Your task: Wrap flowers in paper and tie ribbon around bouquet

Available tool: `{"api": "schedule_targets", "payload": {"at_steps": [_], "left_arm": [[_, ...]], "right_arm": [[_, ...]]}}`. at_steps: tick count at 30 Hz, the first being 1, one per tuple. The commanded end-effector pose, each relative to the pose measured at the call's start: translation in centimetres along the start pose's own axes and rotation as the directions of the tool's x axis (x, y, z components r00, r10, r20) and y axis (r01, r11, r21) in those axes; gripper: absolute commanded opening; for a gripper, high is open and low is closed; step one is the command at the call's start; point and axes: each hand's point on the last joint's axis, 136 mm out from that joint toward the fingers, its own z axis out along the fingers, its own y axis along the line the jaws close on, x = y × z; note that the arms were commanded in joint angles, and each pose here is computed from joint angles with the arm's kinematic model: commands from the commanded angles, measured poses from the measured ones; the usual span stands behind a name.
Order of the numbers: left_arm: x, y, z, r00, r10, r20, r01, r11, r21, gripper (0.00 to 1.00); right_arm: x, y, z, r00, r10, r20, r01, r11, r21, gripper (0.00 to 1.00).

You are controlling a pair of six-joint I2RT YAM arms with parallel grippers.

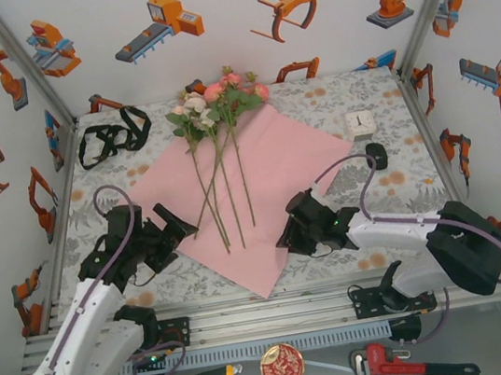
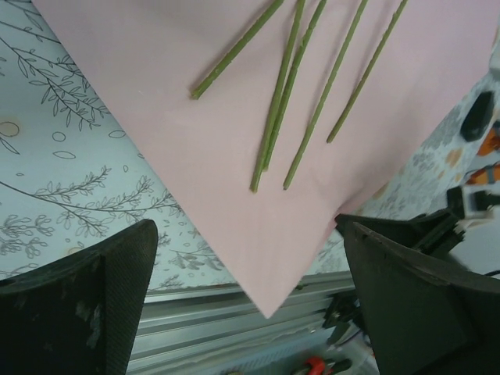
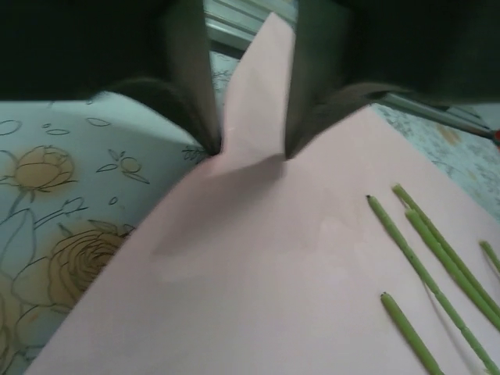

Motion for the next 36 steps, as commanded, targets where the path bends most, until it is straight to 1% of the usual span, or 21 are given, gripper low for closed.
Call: {"api": "schedule_targets", "payload": {"at_steps": [1, 3, 5, 7, 9, 10, 12, 15, 16, 17, 20, 21, 22, 25, 28, 29, 30, 33, 34, 35, 36], "left_arm": [[-0.8, -2.9, -1.5, 0.974, 0.228, 0.007, -0.228, 0.971, 0.069, 0.95], [-1.0, -4.5, -1.9, 0.942, 0.336, 0.007, -0.335, 0.936, 0.109, 0.93], [-0.5, -6.4, -2.2, 0.896, 0.444, -0.002, -0.436, 0.881, 0.184, 0.91], [0.8, -8.2, -2.5, 0.820, 0.572, -0.011, -0.547, 0.791, 0.274, 0.89], [2.8, -9.7, -3.1, 0.703, 0.711, -0.002, -0.661, 0.655, 0.366, 0.89], [3.8, -10.1, -3.4, 0.649, 0.761, 0.007, -0.698, 0.592, 0.403, 0.89], [6.0, -10.5, -4.0, 0.523, 0.851, 0.046, -0.763, 0.444, 0.470, 0.90], [8.5, -10.3, -4.6, 0.386, 0.916, 0.111, -0.807, 0.277, 0.521, 0.96], [8.9, -10.1, -4.6, 0.360, 0.925, 0.124, -0.815, 0.247, 0.524, 1.00], [9.3, -10.0, -4.4, 0.337, 0.931, 0.139, -0.821, 0.219, 0.527, 0.97], [10.5, -10.2, -3.6, 0.313, 0.939, 0.146, -0.804, 0.180, 0.567, 0.97], [10.6, -10.3, -3.1, 0.315, 0.939, 0.139, -0.800, 0.184, 0.570, 0.97], [10.7, -10.2, -2.2, 0.320, 0.940, 0.123, -0.803, 0.200, 0.561, 0.97], [10.6, -9.8, 0.6, 0.289, 0.954, 0.083, -0.843, 0.213, 0.494, 0.97], [9.8, -9.9, 3.0, 0.289, 0.953, 0.089, -0.880, 0.228, 0.416, 0.99], [9.5, -9.9, 3.6, 0.291, 0.952, 0.090, -0.887, 0.234, 0.397, 0.98], [9.3, -10.0, 3.9, 0.290, 0.952, 0.092, -0.893, 0.235, 0.385, 0.95], [9.5, -10.0, 4.7, 0.280, 0.956, 0.087, -0.892, 0.225, 0.393, 0.78], [9.9, -9.7, 5.0, 0.271, 0.960, 0.074, -0.887, 0.220, 0.405, 0.67], [10.1, -9.6, 5.1, 0.268, 0.962, 0.060, -0.883, 0.220, 0.414, 0.53], [10.2, -9.6, 5.2, 0.266, 0.962, 0.054, -0.880, 0.220, 0.421, 0.41]], "right_arm": [[-1.9, 1.1, -1.7, 0.995, 0.029, 0.095, -0.029, 1.000, -0.001, 0.17], [-2.5, 2.3, -2.5, 0.993, 0.031, 0.113, -0.028, 0.999, -0.029, 0.01], [-2.8, 3.5, -2.8, 0.993, 0.037, 0.114, -0.031, 0.998, -0.054, 0.00], [-3.1, 5.1, -3.1, 0.994, 0.034, 0.109, -0.025, 0.996, -0.080, 0.00], [-3.4, 6.4, -3.2, 0.994, 0.031, 0.103, -0.021, 0.995, -0.093, 0.00], [-3.6, 6.8, -3.3, 0.994, 0.032, 0.101, -0.022, 0.995, -0.096, 0.00], [-4.1, 7.4, -3.3, 0.994, 0.039, 0.100, -0.029, 0.995, -0.094, 0.00], [-4.8, 7.4, -3.2, 0.994, 0.058, 0.091, -0.052, 0.996, -0.070, 0.00], [-4.9, 7.2, -3.1, 0.994, 0.061, 0.088, -0.056, 0.997, -0.061, 0.00], [-5.1, 7.2, -3.1, 0.994, 0.064, 0.088, -0.060, 0.997, -0.055, 0.00], [-5.8, 6.8, -3.1, 0.993, 0.082, 0.090, -0.078, 0.996, -0.042, 0.00], [-5.9, 6.6, -3.1, 0.992, 0.084, 0.092, -0.081, 0.996, -0.037, 0.00], [-6.1, 6.3, -3.2, 0.991, 0.090, 0.096, -0.088, 0.996, -0.029, 0.00], [-6.5, 5.4, -3.3, 0.989, 0.102, 0.106, -0.102, 0.995, -0.009, 0.00], [-6.9, 4.8, -3.4, 0.986, 0.112, 0.119, -0.113, 0.994, 0.001, 0.00], [-7.0, 4.5, -3.4, 0.986, 0.116, 0.120, -0.117, 0.993, 0.005, 0.00], [-7.1, 4.3, -3.3, 0.986, 0.117, 0.121, -0.119, 0.993, 0.009, 0.00], [-7.6, 4.5, -3.4, 0.987, 0.096, 0.126, -0.097, 0.995, 0.005, 0.00], [-7.8, 4.8, -3.6, 0.988, 0.091, 0.127, -0.092, 0.996, 0.000, 0.00], [-8.0, 5.0, -3.9, 0.991, 0.047, 0.127, -0.048, 0.999, 0.005, 0.00], [-8.2, 5.1, -4.2, 0.992, 0.015, 0.129, -0.017, 1.000, 0.015, 0.07]]}}
